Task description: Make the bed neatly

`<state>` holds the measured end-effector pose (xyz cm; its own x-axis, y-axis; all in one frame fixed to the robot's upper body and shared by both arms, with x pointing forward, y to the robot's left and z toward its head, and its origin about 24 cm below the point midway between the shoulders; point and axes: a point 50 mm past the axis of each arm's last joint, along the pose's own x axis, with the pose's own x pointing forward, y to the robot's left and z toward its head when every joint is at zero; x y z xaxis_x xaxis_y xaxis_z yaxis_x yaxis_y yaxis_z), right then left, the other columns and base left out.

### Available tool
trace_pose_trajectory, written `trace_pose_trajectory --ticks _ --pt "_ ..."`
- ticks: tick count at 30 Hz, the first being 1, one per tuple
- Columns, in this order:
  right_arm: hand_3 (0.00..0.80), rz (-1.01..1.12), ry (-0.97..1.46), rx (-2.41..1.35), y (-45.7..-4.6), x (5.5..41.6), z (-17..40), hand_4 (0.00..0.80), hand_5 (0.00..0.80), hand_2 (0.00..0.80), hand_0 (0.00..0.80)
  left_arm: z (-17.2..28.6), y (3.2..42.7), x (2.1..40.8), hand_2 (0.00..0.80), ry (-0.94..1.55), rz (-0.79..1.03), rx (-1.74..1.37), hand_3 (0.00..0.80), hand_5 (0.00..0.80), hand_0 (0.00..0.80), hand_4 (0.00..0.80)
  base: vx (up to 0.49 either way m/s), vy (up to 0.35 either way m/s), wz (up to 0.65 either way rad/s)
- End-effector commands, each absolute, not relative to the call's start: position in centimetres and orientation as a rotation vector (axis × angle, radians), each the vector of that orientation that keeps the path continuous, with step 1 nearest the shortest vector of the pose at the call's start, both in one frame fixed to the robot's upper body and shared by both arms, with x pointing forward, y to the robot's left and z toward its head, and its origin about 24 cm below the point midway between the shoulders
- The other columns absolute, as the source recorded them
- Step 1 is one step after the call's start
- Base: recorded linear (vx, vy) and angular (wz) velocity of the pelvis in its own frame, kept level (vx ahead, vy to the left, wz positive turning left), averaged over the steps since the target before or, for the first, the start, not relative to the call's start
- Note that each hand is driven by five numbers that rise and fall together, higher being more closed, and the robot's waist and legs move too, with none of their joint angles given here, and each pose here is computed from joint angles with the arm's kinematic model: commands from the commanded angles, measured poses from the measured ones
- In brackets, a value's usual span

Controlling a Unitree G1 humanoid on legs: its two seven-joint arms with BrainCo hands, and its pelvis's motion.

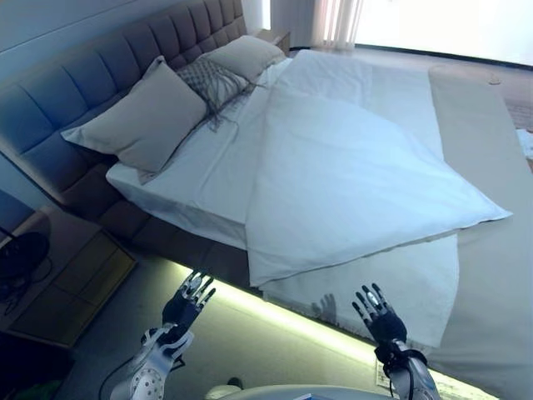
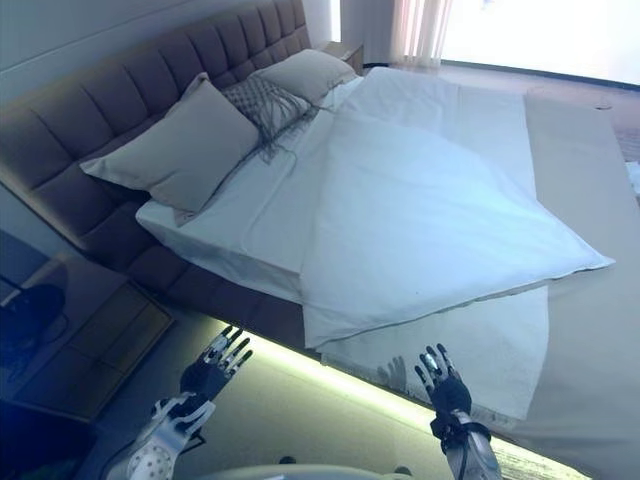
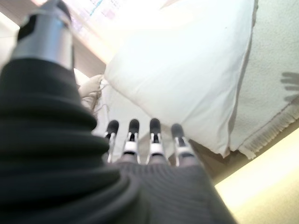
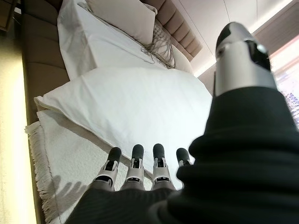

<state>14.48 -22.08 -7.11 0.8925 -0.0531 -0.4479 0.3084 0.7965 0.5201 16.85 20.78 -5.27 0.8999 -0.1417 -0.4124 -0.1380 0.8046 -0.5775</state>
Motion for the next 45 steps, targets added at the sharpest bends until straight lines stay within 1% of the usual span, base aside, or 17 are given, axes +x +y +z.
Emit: trace_pose_trajectory --ticks 1,5,8,16,20,22,26,31,33,37,38,41,43,45 --pt "0.000 -0.189 0.243 0.654 -21.5 17.1 -4.6 0.000 0.000 0.000 0.000 -4.4 23.0 18.0 0.000 0.407 0.036 -0.555 0.000 0.000 0.000 0.000 0.035 0.247 0.21" --pt "0.000 -0.216 0.219 0.663 -21.8 16.9 -4.5 0.000 0.000 0.000 0.000 -3.9 23.4 18.9 0.000 0.393 0.000 -0.514 0.000 0.000 0.000 0.000 0.078 0.226 0.35" --pt "0.000 -0.181 0.226 0.647 -21.3 16.7 -4.6 0.000 0.000 0.000 0.000 -3.3 23.9 19.3 0.000 0.372 -0.001 -0.515 0.000 0.000 0.000 0.000 0.194 -0.075 0.08" --pt "0.000 -0.203 0.254 0.644 -21.6 17.8 -4.9 0.000 0.000 0.000 0.000 -3.4 23.0 19.4 0.000 0.387 0.000 -0.547 0.000 0.000 0.000 0.000 0.425 -0.330 -0.01" --pt "0.000 -0.198 0.311 0.634 -21.8 16.8 -5.7 0.000 0.000 0.000 0.000 -4.2 23.5 17.8 0.000 0.424 0.046 -0.562 0.000 0.000 0.000 0.000 0.389 -0.361 0.21" --pt "0.000 -0.181 0.314 0.644 -22.0 16.6 -5.3 0.000 0.000 0.000 0.000 -4.5 24.1 16.8 0.000 0.441 0.038 -0.567 0.000 0.000 0.000 0.000 0.351 -0.354 0.30" --pt "0.000 -0.161 0.317 0.598 -22.7 16.2 -5.2 0.000 0.000 0.000 0.000 -4.4 23.5 16.3 0.000 0.425 -0.002 -0.577 0.000 0.000 0.000 0.000 0.271 -0.286 0.13" --pt "0.000 -0.206 0.281 0.594 -23.9 17.2 -4.8 0.000 0.000 0.000 0.000 -4.5 21.6 17.6 0.000 0.400 -0.063 -0.623 0.000 0.000 0.000 0.000 0.132 -0.228 -0.01" --pt "0.000 -0.240 0.272 0.617 -24.1 17.1 -5.0 0.000 0.000 0.000 0.000 -4.5 20.7 18.3 0.000 0.404 -0.107 -0.631 0.000 0.000 0.000 0.000 0.093 -0.158 0.15" --pt "0.000 -0.249 0.269 0.626 -24.2 17.0 -5.0 0.000 0.000 0.000 0.000 -4.5 20.3 18.6 0.000 0.403 -0.125 -0.629 0.000 0.000 0.000 0.000 0.056 -0.009 0.11" --pt "0.000 -0.283 0.264 0.632 -24.4 16.9 -5.0 0.000 0.000 0.000 0.000 -4.7 19.7 19.3 0.000 0.419 -0.132 -0.615 0.000 0.000 0.000 0.000 0.175 0.037 0.22" --pt "0.000 -0.296 0.237 0.644 -24.2 17.1 -4.6 0.000 0.000 0.000 0.000 -4.8 19.6 19.7 0.000 0.428 -0.133 -0.600 0.000 0.000 0.000 0.000 0.218 0.027 0.41" --pt "0.000 -0.303 0.224 0.655 -24.0 17.3 -4.4 0.000 0.000 0.000 0.000 -5.1 19.6 19.7 0.000 0.444 -0.132 -0.594 0.000 0.000 0.000 0.000 0.243 0.013 0.48" --pt "0.000 -0.314 0.227 0.664 -23.9 17.3 -4.5 0.000 0.000 0.000 0.000 -5.4 19.8 19.4 0.000 0.466 -0.140 -0.587 0.000 0.000 0.000 0.000 0.284 0.016 -0.19"
